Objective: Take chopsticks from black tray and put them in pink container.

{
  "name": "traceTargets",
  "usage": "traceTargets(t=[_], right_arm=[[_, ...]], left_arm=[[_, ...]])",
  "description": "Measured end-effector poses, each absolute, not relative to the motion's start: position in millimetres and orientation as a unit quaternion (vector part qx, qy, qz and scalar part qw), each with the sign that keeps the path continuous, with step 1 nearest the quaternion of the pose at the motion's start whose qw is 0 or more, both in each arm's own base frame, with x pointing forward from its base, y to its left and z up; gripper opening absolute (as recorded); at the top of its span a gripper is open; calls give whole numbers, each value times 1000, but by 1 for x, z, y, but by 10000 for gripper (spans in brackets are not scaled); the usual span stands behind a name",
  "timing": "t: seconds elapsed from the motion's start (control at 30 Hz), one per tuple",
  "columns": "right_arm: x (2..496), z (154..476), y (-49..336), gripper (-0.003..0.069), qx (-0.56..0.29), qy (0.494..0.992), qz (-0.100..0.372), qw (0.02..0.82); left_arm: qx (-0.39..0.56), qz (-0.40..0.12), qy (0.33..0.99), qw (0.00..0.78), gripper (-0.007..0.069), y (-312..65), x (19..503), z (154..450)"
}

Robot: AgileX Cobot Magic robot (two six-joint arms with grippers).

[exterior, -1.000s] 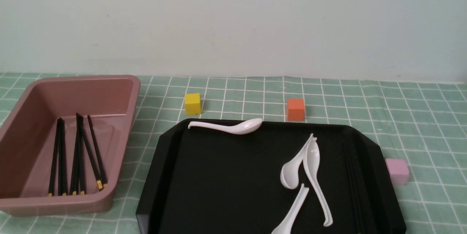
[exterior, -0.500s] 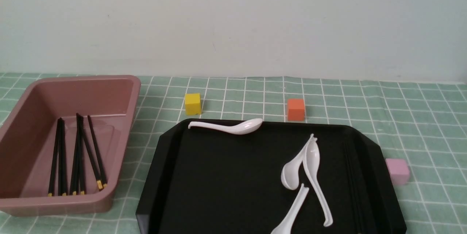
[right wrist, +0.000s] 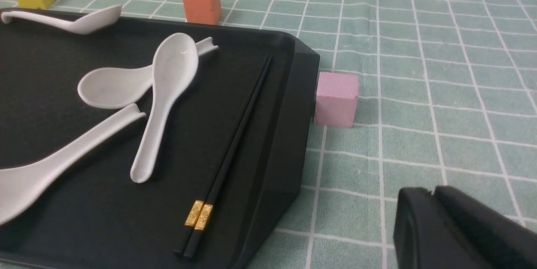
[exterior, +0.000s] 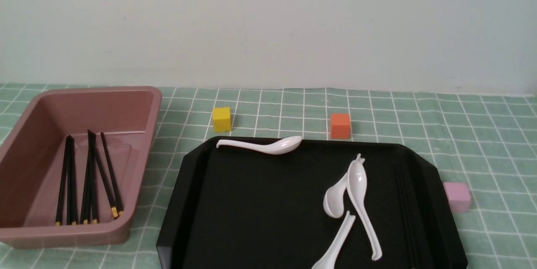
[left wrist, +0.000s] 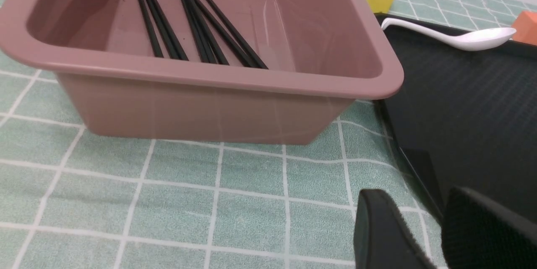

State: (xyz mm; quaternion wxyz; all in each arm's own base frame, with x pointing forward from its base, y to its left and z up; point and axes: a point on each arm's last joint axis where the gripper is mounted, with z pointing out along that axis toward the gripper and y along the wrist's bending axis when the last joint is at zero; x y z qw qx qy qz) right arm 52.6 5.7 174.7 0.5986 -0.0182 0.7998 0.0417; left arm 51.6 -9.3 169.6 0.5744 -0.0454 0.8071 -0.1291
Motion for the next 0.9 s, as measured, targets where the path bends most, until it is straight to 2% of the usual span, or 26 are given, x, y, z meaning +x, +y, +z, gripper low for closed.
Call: traceTargets(t=[0.9], right_arm=[[53, 175, 6, 108, -18, 800, 42, 598]], left_arm=[[-45, -129, 807, 574, 238, -9, 52, 170]])
